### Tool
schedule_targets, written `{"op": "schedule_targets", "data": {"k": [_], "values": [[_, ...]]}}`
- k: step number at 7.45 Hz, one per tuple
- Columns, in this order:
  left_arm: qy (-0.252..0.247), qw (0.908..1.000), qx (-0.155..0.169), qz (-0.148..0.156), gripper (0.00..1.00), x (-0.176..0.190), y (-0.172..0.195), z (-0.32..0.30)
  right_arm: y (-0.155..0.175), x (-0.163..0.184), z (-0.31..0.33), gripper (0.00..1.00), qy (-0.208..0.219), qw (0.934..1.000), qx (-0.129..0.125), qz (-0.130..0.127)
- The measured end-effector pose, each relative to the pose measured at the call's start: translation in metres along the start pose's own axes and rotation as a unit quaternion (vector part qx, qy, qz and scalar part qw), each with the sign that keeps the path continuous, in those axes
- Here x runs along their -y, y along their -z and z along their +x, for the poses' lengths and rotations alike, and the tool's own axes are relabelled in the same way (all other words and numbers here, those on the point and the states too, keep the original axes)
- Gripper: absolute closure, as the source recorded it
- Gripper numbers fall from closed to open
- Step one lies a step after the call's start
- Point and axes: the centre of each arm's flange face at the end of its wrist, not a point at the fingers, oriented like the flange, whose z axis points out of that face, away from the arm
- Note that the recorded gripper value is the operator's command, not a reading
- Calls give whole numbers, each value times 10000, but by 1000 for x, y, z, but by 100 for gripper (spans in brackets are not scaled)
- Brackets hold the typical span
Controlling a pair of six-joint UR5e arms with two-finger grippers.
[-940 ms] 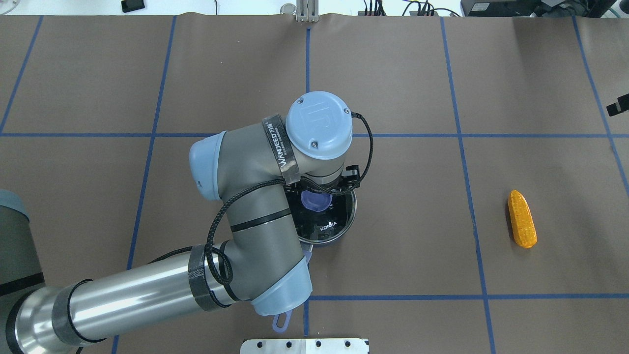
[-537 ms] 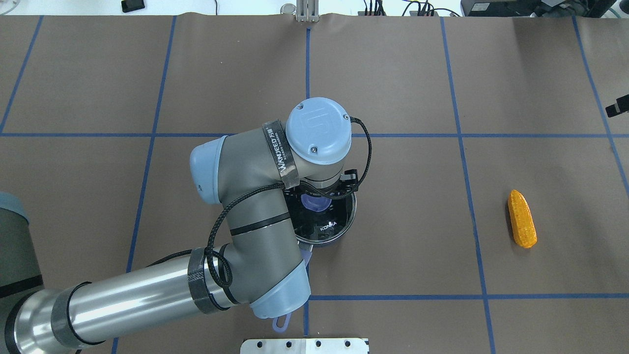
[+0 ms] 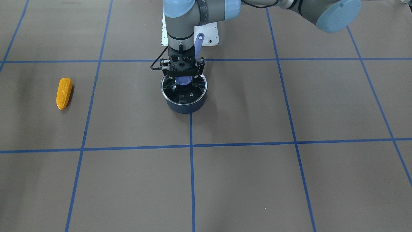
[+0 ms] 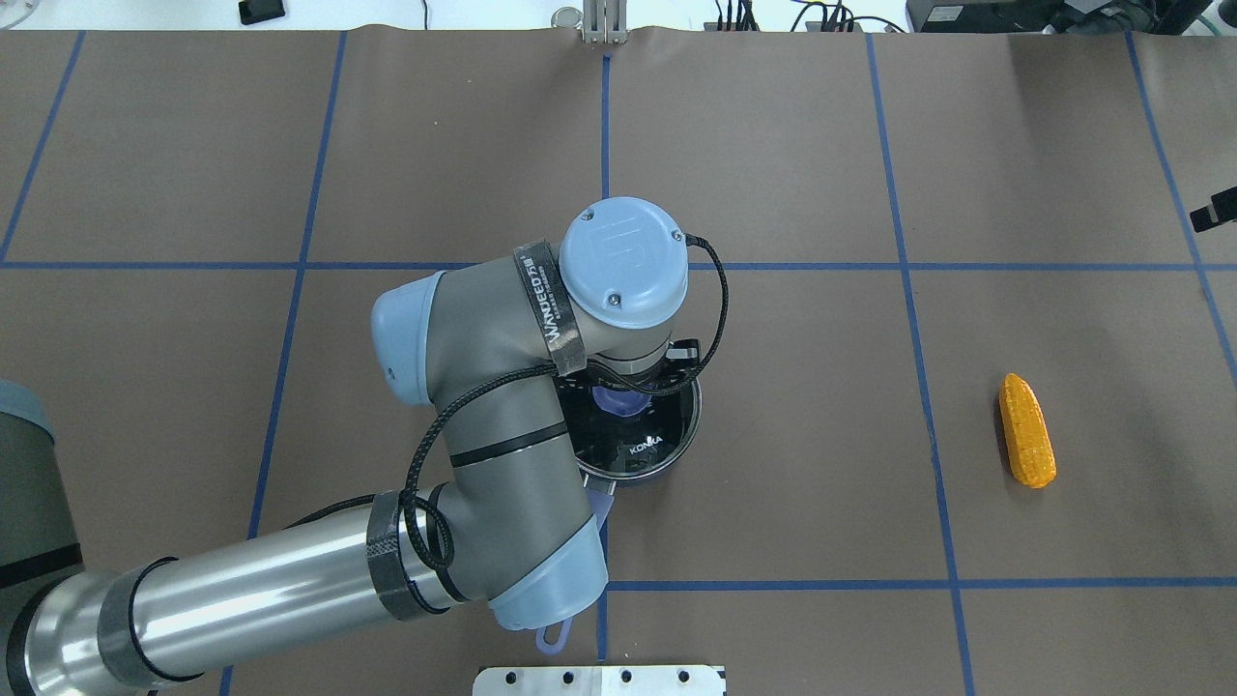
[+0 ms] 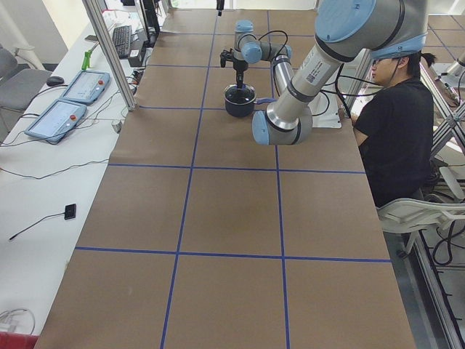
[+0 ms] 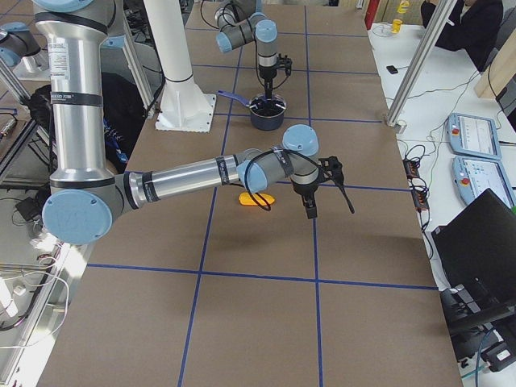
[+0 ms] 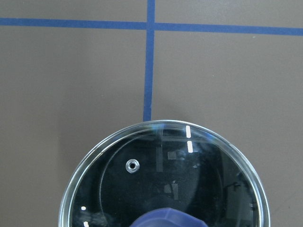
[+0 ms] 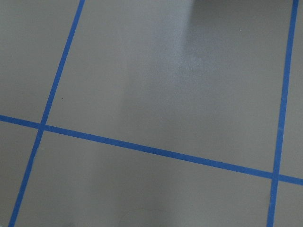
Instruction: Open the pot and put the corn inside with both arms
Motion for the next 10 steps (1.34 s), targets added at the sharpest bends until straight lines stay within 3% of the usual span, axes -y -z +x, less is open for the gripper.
{"op": "schedule_targets", "data": {"k": [2,4,6,8,10], "values": [[-111,9998,-160,41,100,-5,25,-2,0,0,0,0,0,10000,0,0],[-723,9973,-90,92,100,-14,61,-52,0,0,0,0,-3,10000,-1,-3],[-1551,9874,193,231,100,10,78,-176,-2,0,2,0,-15,10000,-5,-16],[-2241,9737,413,-27,100,55,84,-306,-2,-1,2,0,-20,10000,-5,-20],[-2884,9564,316,-340,100,75,72,-421,-3,-1,2,0,-23,10000,-2,-27]]}}
